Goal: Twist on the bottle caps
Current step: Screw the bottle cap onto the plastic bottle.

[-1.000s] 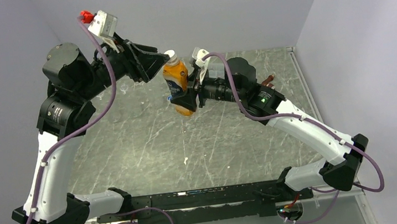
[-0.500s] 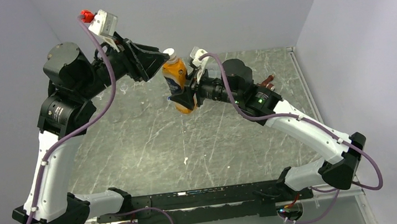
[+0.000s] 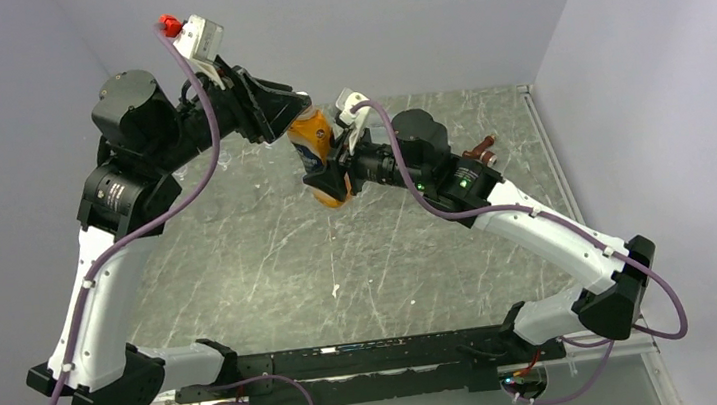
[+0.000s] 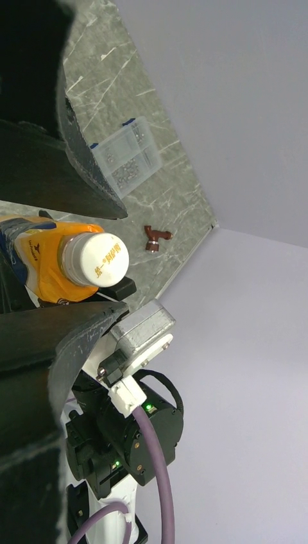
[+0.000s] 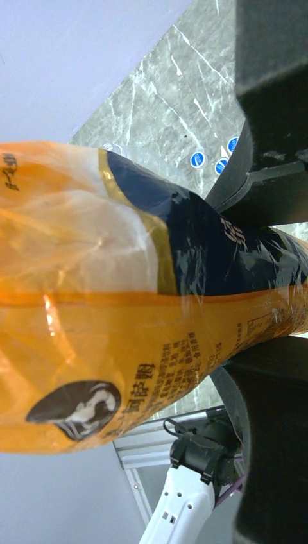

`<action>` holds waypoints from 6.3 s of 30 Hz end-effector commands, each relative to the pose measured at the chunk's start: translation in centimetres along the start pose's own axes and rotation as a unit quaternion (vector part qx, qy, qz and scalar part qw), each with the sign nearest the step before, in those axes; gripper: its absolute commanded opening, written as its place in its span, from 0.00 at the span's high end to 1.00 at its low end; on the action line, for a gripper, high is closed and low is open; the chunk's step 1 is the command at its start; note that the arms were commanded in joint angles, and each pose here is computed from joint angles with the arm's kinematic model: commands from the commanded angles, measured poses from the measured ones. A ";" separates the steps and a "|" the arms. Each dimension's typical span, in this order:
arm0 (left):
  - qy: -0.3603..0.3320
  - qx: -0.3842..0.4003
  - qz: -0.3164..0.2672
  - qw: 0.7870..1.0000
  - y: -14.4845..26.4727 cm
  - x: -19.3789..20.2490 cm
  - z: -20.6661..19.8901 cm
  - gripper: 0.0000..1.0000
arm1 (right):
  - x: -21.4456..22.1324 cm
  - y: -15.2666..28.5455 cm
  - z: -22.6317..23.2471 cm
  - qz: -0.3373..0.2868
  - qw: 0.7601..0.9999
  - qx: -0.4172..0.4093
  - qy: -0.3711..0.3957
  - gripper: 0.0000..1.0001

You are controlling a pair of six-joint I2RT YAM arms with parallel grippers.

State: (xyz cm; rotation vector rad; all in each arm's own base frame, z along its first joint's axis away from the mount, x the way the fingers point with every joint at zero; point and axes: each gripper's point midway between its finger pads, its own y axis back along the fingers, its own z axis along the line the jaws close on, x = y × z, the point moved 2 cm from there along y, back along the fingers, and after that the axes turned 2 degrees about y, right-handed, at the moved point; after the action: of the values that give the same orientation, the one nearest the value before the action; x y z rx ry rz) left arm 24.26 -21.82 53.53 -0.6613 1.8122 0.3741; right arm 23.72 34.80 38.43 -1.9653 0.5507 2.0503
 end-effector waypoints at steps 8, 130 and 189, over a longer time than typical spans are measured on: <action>-0.013 0.007 -0.020 1.000 0.3 -1.2 -0.6 0.47 | -3.2 0.1 0.1 -0.040 0.999 0.005 0.019 1.00; -0.051 0.308 0.042 0.949 4.6 1.1 -9.5 0.05 | -5.2 8.2 7.6 -0.063 0.935 -0.343 0.065 1.00; -0.036 -0.091 -0.045 0.994 -3.4 -1.2 3.2 0.38 | -3.1 -1.4 -3.9 -0.013 0.989 0.143 0.025 1.00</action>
State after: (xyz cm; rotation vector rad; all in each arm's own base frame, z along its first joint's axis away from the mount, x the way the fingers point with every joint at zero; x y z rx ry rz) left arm 29.53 -22.58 52.07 -0.8215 1.7242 0.5420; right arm 27.99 34.62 38.23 -1.8364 0.8517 1.8599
